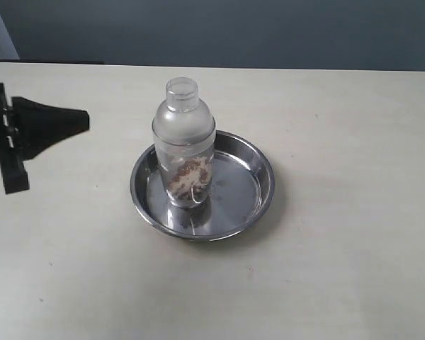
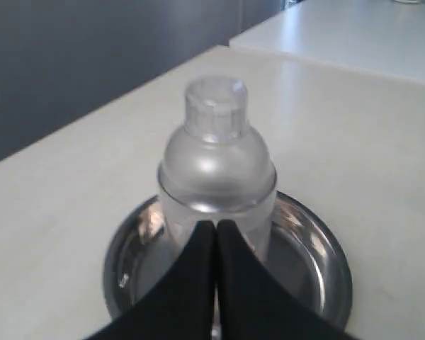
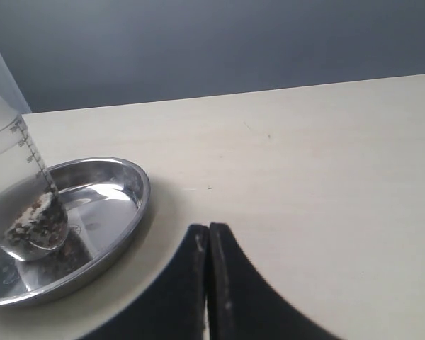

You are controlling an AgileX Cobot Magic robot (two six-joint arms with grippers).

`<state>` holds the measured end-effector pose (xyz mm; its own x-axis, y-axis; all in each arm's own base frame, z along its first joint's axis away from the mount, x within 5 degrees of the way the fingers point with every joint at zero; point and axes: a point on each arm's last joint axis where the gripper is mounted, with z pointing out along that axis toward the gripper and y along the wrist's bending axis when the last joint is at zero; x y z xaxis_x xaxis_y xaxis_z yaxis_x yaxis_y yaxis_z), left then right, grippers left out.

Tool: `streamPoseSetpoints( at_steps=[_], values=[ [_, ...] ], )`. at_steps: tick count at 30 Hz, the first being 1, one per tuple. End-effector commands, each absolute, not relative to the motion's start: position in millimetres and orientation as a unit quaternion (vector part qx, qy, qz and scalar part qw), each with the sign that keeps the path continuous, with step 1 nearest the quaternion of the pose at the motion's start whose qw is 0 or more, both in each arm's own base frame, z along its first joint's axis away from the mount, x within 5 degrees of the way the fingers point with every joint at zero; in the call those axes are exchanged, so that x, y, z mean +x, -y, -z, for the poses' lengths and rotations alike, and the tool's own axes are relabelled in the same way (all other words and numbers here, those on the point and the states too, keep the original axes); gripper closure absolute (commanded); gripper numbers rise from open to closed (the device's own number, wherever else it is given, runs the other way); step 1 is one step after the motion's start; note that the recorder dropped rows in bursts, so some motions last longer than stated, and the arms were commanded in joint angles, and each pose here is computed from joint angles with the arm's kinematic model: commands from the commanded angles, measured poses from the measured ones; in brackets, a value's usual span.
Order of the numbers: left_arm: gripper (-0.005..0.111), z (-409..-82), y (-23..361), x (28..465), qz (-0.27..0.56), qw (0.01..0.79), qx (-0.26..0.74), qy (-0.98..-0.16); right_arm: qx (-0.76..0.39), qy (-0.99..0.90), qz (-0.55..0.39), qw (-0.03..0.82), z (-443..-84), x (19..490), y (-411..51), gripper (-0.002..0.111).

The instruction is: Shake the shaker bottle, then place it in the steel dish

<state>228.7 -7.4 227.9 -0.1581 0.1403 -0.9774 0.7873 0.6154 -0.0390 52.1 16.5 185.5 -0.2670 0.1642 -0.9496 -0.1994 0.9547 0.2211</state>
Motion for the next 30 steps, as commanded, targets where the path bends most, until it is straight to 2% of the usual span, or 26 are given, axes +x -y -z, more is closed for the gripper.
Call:
streamPoseSetpoints(
  at_steps=[1,4,6,10,12,15,23,30],
  values=[
    [0.106,-277.7,-6.3,201.3,0.262,0.623,0.252,-0.693,-0.012,-0.778,-0.149,0.610,-186.1,52.1,-16.3,0.109],
    [0.106,-309.2,-2.3,174.3,0.249,0.658,0.220,-0.675,-0.012,-0.778,-0.149,0.610,-186.1,52.1,-16.3,0.109],
    [0.106,-318.3,6.6,157.3,0.239,0.654,0.231,-0.679,-0.012,-0.778,-0.149,0.610,-186.1,52.1,-16.3,0.109],
    [0.106,-318.9,15.4,135.8,0.231,0.629,0.179,-0.721,-0.012,-0.778,-0.149,0.610,-186.1,52.1,-16.3,0.109],
    [0.106,-324.9,21.5,124.9,0.261,0.640,0.140,-0.708,-0.012,-0.778,-0.149,0.610,-186.1,52.1,-16.3,0.109],
    [0.106,-334.2,29.2,112.4,0.248,0.671,0.164,-0.680,-0.012,-0.778,-0.149,0.610,-186.1,52.1,-16.3,0.109],
    [0.106,-345.5,38.2,100.0,0.244,0.696,0.186,-0.649,-0.012,-0.778,-0.149,0.610,-186.1,52.1,-16.3,0.109],
    [0.106,-357.4,21.1,101.7,0.142,0.760,0.046,-0.632,-0.012,-0.778,-0.149,0.610,-186.1,52.1,-16.3,0.109]
  ],
)
